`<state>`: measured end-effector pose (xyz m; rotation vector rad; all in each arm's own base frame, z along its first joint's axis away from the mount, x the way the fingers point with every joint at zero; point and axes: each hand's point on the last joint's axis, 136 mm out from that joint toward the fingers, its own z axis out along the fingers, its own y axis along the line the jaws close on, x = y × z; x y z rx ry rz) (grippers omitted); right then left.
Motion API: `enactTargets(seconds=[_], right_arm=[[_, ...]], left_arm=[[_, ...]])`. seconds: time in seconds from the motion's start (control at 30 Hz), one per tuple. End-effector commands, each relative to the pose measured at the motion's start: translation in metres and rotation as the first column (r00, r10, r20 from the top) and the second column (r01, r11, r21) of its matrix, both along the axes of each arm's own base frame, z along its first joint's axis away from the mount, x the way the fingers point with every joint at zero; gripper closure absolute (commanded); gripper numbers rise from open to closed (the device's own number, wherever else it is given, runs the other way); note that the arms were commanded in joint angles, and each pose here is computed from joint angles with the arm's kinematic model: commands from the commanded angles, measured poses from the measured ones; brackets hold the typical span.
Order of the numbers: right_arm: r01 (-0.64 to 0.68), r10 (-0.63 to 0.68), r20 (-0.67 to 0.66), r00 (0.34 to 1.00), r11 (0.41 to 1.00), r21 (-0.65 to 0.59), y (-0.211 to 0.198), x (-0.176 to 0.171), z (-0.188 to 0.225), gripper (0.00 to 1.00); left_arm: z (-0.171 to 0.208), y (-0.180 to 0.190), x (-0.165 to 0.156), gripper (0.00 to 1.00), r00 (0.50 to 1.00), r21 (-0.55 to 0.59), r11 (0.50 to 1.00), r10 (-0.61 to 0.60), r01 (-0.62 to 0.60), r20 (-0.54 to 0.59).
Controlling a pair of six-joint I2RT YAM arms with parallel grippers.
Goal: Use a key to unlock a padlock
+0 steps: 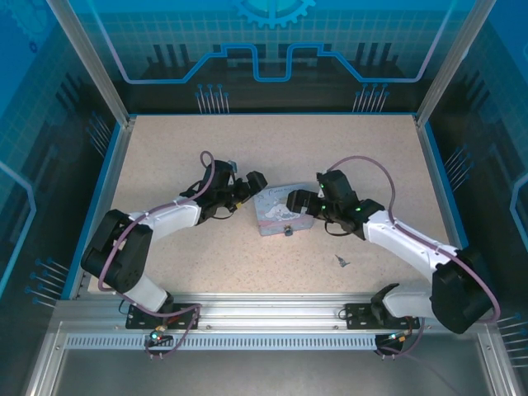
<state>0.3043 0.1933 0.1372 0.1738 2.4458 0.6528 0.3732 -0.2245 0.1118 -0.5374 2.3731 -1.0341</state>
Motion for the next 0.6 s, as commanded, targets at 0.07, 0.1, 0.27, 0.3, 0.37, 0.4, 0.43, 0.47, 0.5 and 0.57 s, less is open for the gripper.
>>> enactTargets(seconds=[0.07,0.1,0.27,0.3,0.37,0.4,0.43,0.47,0.5,0.57], right_arm=[[0.05,-0.051,-0.016,0.999,0.997,-0.051,-0.025,0.004,-0.01,0.0],[0.05,-0.052,-0.025,0.998,0.997,-0.055,-0.025,0.004,-0.014,0.0],[0.04,-0.042,-0.07,0.997,0.999,-0.034,-0.014,0.004,-0.033,0.0],[0.034,-0.036,-0.075,0.997,0.999,-0.031,-0.01,0.003,-0.036,0.0],[0.015,-0.017,-0.078,0.997,1.0,-0.027,-0.001,0.001,-0.037,0.0],[0.005,-0.007,-0.078,0.997,1.0,-0.028,0.004,0.0,-0.037,0.0],[-0.004,0.002,-0.078,0.997,1.0,-0.028,0.008,-0.001,-0.037,0.0],[-0.012,0.01,-0.077,0.997,1.0,-0.028,0.013,-0.001,-0.037,0.0],[-0.019,0.017,-0.077,0.997,1.0,-0.024,0.017,-0.002,-0.036,0.0],[-0.033,0.031,-0.077,0.997,0.999,-0.021,0.024,-0.004,-0.036,0.0]], left_arm=[[0.015,-0.007,-0.001,0.01,0.999,-0.038,0.998,-0.039,0.041,0.034],[0.015,-0.009,0.0,0.01,0.998,-0.046,0.998,-0.043,0.045,0.037],[0.01,-0.019,0.005,0.01,0.998,-0.079,0.995,-0.056,0.058,0.02],[0.009,-0.021,0.006,0.01,0.998,-0.082,0.995,-0.061,0.062,0.019],[0.008,-0.025,0.008,0.01,0.998,-0.083,0.994,-0.069,0.07,0.016],[0.006,-0.026,0.009,0.01,0.998,-0.085,0.994,-0.07,0.07,0.01],[0.006,-0.027,0.01,0.01,0.997,-0.085,0.994,-0.072,0.072,0.009],[0.005,-0.028,0.011,0.01,0.997,-0.088,0.994,-0.072,0.072,0.007],[0.005,-0.028,0.012,0.01,0.997,-0.088,0.994,-0.071,0.071,0.006],[0.004,-0.029,0.015,0.01,0.997,-0.087,0.994,-0.072,0.072,0.006]])
